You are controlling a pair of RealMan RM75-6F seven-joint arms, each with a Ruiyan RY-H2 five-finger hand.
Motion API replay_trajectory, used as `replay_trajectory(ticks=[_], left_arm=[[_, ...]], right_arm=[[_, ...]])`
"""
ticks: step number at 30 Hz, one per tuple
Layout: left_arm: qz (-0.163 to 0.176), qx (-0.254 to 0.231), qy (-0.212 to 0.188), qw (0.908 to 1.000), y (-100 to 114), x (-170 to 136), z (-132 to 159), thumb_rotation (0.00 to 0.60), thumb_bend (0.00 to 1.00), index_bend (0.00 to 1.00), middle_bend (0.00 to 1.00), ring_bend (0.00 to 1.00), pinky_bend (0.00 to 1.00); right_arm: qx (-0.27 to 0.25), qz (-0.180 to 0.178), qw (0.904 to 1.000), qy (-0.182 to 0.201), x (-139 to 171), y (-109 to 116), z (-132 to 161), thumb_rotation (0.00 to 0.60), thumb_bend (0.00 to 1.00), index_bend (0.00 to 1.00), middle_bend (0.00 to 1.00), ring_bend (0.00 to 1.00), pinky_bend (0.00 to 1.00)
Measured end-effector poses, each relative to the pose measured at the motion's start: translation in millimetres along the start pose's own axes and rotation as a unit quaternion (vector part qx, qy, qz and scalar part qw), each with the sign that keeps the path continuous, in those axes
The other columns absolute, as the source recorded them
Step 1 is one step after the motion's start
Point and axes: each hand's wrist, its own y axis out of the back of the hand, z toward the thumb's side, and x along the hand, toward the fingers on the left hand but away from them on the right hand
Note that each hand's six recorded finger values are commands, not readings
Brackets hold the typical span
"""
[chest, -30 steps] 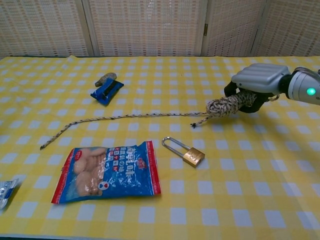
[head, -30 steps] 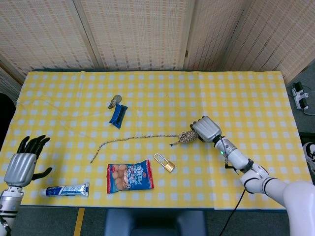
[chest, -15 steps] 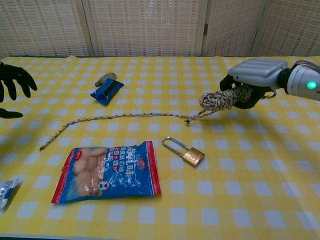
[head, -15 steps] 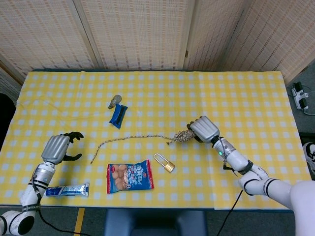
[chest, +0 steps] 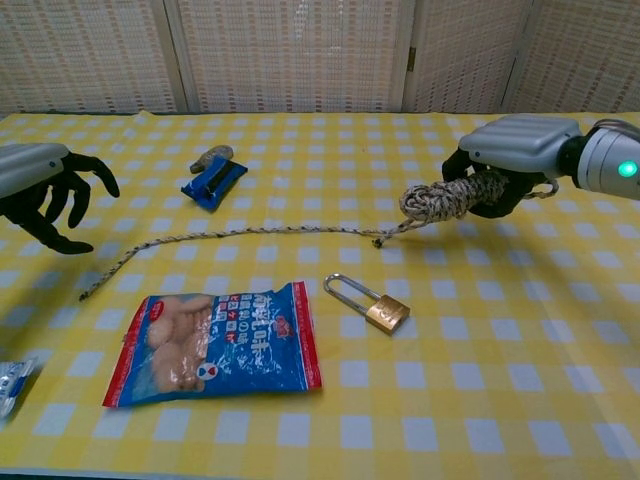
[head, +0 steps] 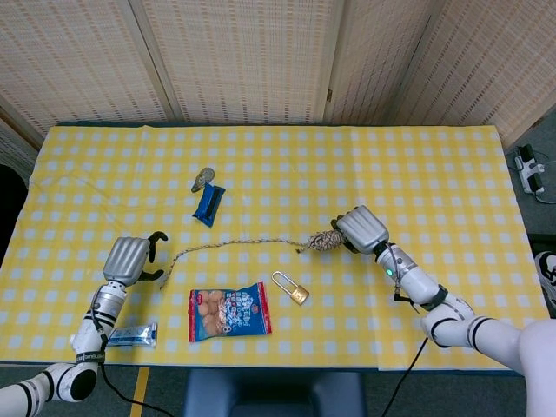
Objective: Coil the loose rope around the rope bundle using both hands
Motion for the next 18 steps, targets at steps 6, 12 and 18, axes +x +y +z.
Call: replay_trajectory(ticks=[6, 12, 18], left_arm=[[-0.011, 0.029, 0.01, 0.9995, -12.9, 3.2, 3.0, 0.6, 0.18, 0.27, 0.7, 0.7, 0.77], [-0.013, 0.043, 0.036, 0.9983, -24.3, 7.5, -0.1, 0.6, 0.18, 0.26, 0.72, 0.72, 0.77], [-0.021, 0.027, 0.052, 0.9981, -31.1, 8.9, -4.1, 0.6, 0.18, 0.27, 0.73, 0.73, 0.78]], right_arm=[[-0.003, -0.001, 1.0, 0.001, -0.6, -0.4, 0.9, 0.6, 0.53, 0.65, 0.53, 0.58, 0.53], [-0.001, -0.002, 1.0, -0.001, -0.1, 1.7, -1.6, 0.6, 0.53, 0.65, 0.53, 0.59, 0.53], [0.0, 0.0, 1.0, -0.003, 0.8, 1.3, -3.2, 0.6, 0.53, 0.65, 0.53, 0.59, 0.53]])
